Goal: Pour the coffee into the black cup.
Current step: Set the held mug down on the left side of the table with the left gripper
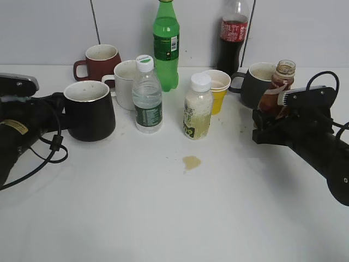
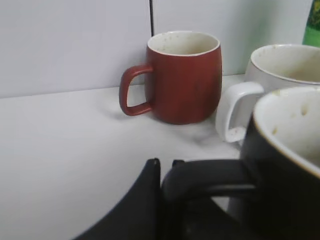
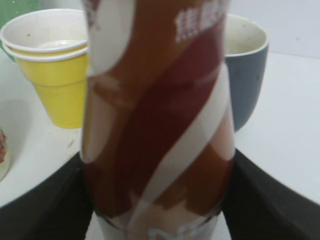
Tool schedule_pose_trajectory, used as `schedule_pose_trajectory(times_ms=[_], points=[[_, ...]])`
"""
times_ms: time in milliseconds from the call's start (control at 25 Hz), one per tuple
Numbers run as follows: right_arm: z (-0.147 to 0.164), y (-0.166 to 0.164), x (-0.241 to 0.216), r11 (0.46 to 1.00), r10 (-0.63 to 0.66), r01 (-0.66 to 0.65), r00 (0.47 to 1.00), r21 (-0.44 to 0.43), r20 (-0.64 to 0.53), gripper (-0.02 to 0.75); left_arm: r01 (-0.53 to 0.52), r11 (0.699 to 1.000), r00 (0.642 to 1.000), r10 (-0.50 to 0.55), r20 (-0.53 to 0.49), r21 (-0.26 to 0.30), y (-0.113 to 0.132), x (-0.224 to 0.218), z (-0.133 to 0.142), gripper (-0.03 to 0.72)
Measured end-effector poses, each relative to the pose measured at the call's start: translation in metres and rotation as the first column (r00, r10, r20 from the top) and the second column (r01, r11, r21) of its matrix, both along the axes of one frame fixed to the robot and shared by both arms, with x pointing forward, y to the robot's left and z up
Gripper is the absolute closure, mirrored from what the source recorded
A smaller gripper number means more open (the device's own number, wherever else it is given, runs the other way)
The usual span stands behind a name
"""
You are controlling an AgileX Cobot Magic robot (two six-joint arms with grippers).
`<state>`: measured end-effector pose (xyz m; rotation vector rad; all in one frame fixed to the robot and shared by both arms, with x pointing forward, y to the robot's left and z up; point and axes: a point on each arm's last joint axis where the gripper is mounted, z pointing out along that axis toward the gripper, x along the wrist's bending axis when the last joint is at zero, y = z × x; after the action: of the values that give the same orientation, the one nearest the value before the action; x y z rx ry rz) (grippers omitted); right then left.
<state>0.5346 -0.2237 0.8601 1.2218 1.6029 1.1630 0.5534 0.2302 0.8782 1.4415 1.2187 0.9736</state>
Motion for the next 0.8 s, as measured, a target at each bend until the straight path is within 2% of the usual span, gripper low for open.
schedule_pose_trajectory(times_ms=[360,680,800], points=[[-0.004,0.002,0.007,1.000,0.004,-0.004,1.000,0.000,0.004,0.227,0.000,1.000,1.000,0.000,-0.018,0.005,-0.007,0.030,-0.032,0.653],[-0.005,0.002,0.007,0.999,0.013,-0.012,1.000,-0.030,0.009,0.228,0.000,1.000,1.000,0.000,-0.008,0.003,-0.008,0.032,-0.034,0.652],[-0.005,0.002,0.007,0.999,0.014,-0.014,1.000,-0.035,0.010,0.228,-0.001,1.000,1.000,0.001,-0.013,-0.003,-0.007,0.028,-0.035,0.627]])
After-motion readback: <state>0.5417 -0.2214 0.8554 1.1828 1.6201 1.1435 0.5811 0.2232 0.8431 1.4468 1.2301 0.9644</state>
